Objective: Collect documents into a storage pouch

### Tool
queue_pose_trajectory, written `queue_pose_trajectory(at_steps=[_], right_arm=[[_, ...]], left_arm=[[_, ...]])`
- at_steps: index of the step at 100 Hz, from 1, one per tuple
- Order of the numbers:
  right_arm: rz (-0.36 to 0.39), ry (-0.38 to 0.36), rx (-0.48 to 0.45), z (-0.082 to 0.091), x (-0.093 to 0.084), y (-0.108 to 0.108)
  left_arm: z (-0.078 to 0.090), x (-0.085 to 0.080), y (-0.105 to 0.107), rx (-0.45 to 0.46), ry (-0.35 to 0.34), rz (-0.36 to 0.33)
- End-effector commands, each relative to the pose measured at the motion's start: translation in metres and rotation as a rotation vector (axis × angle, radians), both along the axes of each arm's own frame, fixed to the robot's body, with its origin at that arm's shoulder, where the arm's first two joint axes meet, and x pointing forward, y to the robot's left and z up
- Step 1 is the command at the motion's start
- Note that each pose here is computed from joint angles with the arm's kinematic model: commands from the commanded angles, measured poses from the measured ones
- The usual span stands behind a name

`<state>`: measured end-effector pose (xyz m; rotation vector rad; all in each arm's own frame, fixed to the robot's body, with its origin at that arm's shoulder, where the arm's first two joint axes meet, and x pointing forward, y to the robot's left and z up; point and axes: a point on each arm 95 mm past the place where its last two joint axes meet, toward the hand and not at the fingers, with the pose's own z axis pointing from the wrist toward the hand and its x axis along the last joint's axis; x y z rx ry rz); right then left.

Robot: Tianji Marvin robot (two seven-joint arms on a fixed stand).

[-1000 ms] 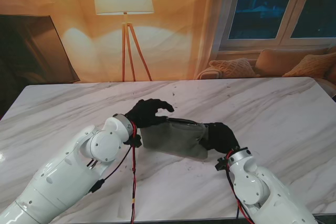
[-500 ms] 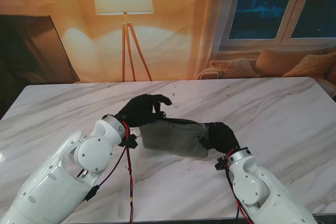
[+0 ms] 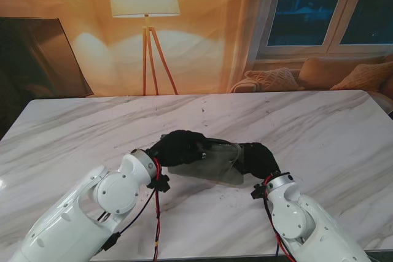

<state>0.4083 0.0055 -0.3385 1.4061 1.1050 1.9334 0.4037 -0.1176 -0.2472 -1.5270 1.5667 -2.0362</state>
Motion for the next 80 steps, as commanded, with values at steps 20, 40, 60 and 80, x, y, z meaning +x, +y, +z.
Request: queue_pose_trajectory(at_steps=[20,40,60,80], right_arm=[[0.009,0.007,0.006,0.0,-0.001,0.004],[0.014,0.007,0.013,0.0,-0.001,0.006],[0.021,0.008,0.017,-0.001,-0.002,0.007],[0.016,0.008,0.02,-0.001,-0.002,0.007]], left_arm=[[-0.036,0.002,-0.012,0.018,0.117,0.009],[-0.053,0.005,-0.02,-0.01,0.199,0.023],[-0.068,0.009,-0.026,-0.028,0.261,0.035],[-0.071,0.009,-0.028,-0.03,0.276,0.03]])
